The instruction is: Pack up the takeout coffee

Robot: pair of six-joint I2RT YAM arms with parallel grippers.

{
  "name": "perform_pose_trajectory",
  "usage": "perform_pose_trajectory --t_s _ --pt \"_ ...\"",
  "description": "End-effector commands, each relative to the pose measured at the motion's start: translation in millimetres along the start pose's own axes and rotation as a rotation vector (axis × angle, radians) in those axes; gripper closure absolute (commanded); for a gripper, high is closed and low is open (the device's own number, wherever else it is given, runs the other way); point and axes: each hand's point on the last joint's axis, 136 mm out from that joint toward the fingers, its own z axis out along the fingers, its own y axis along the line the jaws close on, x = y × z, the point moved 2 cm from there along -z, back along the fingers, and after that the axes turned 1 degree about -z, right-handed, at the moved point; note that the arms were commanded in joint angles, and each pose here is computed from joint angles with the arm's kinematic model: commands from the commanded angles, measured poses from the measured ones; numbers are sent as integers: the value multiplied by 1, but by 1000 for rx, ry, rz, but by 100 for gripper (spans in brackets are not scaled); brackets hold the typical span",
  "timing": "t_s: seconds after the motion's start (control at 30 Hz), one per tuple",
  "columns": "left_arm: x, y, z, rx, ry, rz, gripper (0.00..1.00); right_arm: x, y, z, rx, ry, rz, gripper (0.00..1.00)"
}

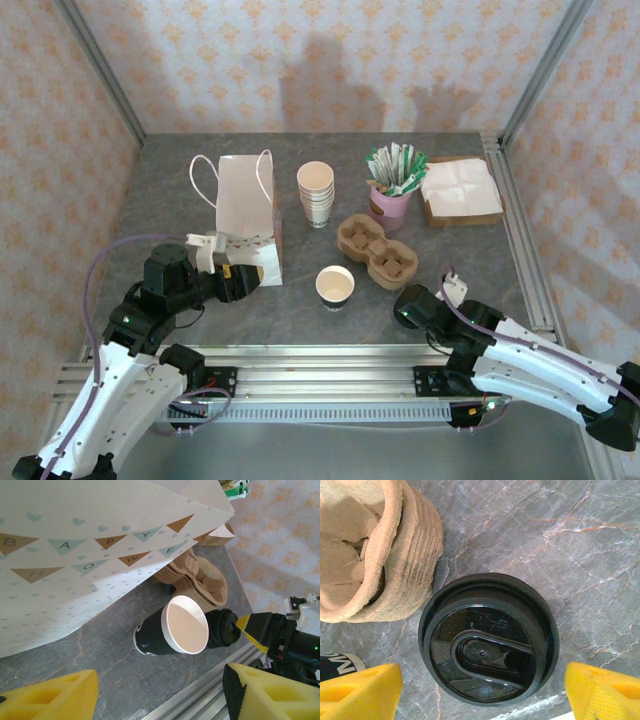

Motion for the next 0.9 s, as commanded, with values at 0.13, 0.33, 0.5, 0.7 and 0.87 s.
perform_pose_trajectory --t_s 0.13,0.33,0.5,0.7,0.87 --pt "2 3 4 -6 10 10 32 -3 -4 5 12 -36 58 20" --pt "2 3 5 -6 12 9 32 -3 -5 6 42 -38 48 19" --pt "2 3 4 -9 11 9 32 -3 0 8 63 -37 20 18" --pt "1 3 4 -12 11 9 32 -4 8 10 65 -44 -1 18" --pt "2 3 4 -11 11 9 32 -4 8 11 76 -47 -4 16"
